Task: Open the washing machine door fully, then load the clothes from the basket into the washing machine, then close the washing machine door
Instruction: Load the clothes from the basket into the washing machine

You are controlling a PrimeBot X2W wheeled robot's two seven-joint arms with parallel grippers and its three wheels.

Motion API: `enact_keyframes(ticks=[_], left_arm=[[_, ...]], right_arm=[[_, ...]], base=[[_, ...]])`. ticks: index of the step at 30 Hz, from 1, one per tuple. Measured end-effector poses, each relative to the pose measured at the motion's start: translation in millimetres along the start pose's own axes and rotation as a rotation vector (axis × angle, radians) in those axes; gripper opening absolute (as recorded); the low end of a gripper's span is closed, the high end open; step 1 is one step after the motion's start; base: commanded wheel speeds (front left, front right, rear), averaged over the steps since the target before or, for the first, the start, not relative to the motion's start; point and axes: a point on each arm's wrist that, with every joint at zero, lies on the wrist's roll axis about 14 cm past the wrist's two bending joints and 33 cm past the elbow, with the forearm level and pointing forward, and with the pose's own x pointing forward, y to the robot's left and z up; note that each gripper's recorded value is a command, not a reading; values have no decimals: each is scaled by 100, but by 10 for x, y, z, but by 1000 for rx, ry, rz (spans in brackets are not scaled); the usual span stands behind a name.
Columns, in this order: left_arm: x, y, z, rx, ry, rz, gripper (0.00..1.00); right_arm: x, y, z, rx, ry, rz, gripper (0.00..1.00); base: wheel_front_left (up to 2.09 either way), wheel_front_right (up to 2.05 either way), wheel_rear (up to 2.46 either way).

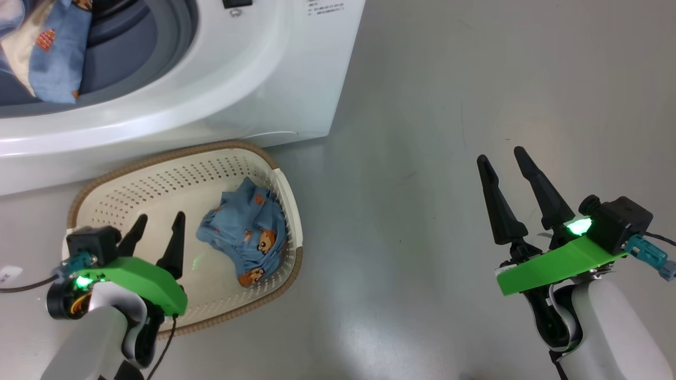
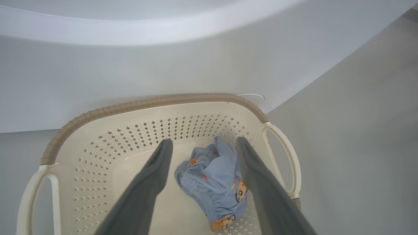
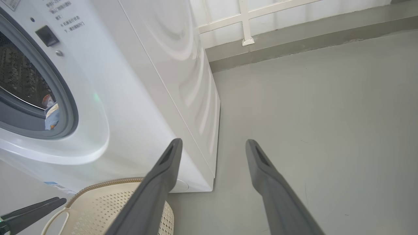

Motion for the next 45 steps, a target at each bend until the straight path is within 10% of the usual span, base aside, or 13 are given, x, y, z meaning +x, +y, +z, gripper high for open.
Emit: enact_keyframes(ticks=[45], left_arm=[[757, -17, -1085, -5, 337, -173, 100]], right_arm=[[467, -130, -892, 4, 147, 9, 100]], base=[[0, 0, 0]])
